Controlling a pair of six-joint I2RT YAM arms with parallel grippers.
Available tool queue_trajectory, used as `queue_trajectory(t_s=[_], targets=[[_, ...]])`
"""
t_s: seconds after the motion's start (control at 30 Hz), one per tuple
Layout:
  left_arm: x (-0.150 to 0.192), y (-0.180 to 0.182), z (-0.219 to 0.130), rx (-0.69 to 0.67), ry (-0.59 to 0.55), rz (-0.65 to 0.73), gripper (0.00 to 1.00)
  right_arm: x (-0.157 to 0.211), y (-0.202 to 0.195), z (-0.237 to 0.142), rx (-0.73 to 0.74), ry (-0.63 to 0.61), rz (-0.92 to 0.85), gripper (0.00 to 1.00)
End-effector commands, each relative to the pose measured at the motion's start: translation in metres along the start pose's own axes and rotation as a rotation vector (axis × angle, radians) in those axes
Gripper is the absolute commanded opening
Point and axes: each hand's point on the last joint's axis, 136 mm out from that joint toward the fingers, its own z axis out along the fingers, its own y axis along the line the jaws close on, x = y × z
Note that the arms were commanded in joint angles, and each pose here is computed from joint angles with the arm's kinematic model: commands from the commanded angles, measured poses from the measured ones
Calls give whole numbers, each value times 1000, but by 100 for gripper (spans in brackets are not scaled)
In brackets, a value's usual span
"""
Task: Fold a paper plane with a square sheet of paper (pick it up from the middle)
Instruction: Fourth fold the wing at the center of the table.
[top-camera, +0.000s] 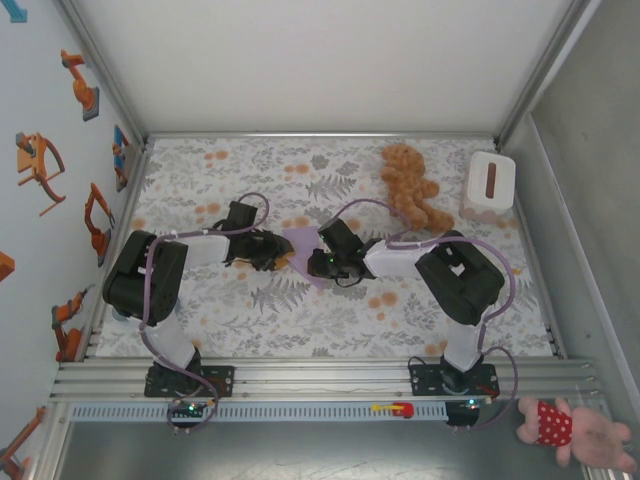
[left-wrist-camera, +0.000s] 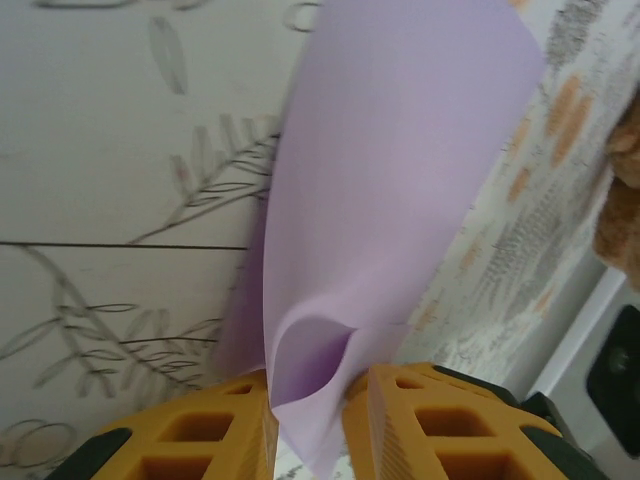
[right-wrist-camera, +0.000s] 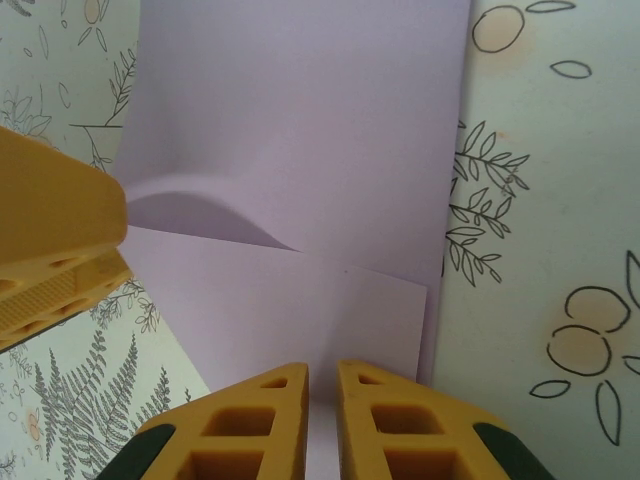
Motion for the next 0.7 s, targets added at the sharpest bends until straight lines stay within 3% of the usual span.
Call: queue_trajectory(t_s=[0.0, 0.27, 0.67], targets=[[6, -25, -2, 96, 44, 92, 29, 6, -16, 6, 46, 24, 19, 15], [11, -13, -2, 48, 85, 181, 31, 6, -16, 5, 46, 24, 15, 14], [8, -10, 8, 43, 138, 184, 33, 6, -18, 4, 48, 22, 15, 14]])
